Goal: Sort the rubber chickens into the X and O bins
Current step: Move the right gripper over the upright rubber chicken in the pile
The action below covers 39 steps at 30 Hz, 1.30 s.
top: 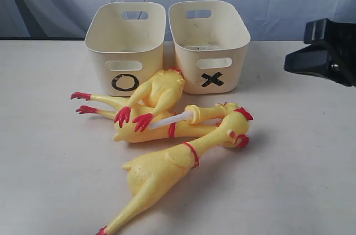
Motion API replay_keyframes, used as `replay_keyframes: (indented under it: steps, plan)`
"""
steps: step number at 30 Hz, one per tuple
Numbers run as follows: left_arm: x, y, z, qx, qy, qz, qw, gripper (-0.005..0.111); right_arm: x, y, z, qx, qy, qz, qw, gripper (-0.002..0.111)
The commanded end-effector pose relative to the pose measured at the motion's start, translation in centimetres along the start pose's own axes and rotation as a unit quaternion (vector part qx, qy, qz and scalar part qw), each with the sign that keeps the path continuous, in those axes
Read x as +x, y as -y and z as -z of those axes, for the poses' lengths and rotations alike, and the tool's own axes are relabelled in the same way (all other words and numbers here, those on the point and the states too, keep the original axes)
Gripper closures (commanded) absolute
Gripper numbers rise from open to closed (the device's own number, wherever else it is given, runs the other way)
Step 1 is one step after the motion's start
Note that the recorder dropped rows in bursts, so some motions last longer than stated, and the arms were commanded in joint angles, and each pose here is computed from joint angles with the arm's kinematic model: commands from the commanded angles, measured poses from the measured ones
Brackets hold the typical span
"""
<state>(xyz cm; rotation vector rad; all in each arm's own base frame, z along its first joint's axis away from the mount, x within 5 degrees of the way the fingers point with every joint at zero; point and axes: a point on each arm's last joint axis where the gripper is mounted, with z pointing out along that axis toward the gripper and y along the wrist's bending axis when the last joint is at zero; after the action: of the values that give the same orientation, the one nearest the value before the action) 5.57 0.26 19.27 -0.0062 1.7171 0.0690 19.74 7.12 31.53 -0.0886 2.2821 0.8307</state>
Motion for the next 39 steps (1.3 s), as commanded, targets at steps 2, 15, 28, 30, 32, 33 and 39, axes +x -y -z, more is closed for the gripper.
replay_keyframes:
  steps: [2, 15, 28, 30, 32, 33, 39]
  plan:
    - [0.0, 0.0, 0.0, 0.003, 0.004, 0.0, 1.0, 0.107, -1.5, -0.6, -2.6, -0.013, -0.031, 0.013, 0.999, 0.108]
    - [0.0, 0.0, 0.0, 0.003, 0.004, 0.0, 1.0, 0.107, -3.1, -3.7, -9.6, -0.023, -0.098, 0.121, 0.988, 0.108]
    - [0.0, 0.0, 0.0, 0.003, 0.004, 0.0, 1.0, 0.107, -2.5, -2.6, -14.1, 0.001, -0.107, 0.097, 0.989, 0.102]
    - [0.0, 0.0, 0.0, 0.003, 0.004, 0.0, 1.0, 0.107, -2.3, -2.5, -14.6, -0.002, -0.111, 0.082, 0.99, 0.094]
    - [0.0, 0.0, 0.0, 0.003, 0.004, 0.0, 1.0, 0.107, -2.0, -2.3, -15.2, -0.004, -0.12, 0.068, 0.99, 0.078]
    - [0.0, 0.0, 0.0, 0.003, 0.004, 0.0, 1.0, 0.107, -2.0, -2.2, -15.3, -0.004, -0.123, 0.064, 0.99, 0.073]
    - [0.0, 0.0, 0.0, 0.003, 0.004, 0.0, 1.0, 0.107, -0.9, -2.5, -17.6, -0.033, -0.138, -0.035, 0.989, 0.062]
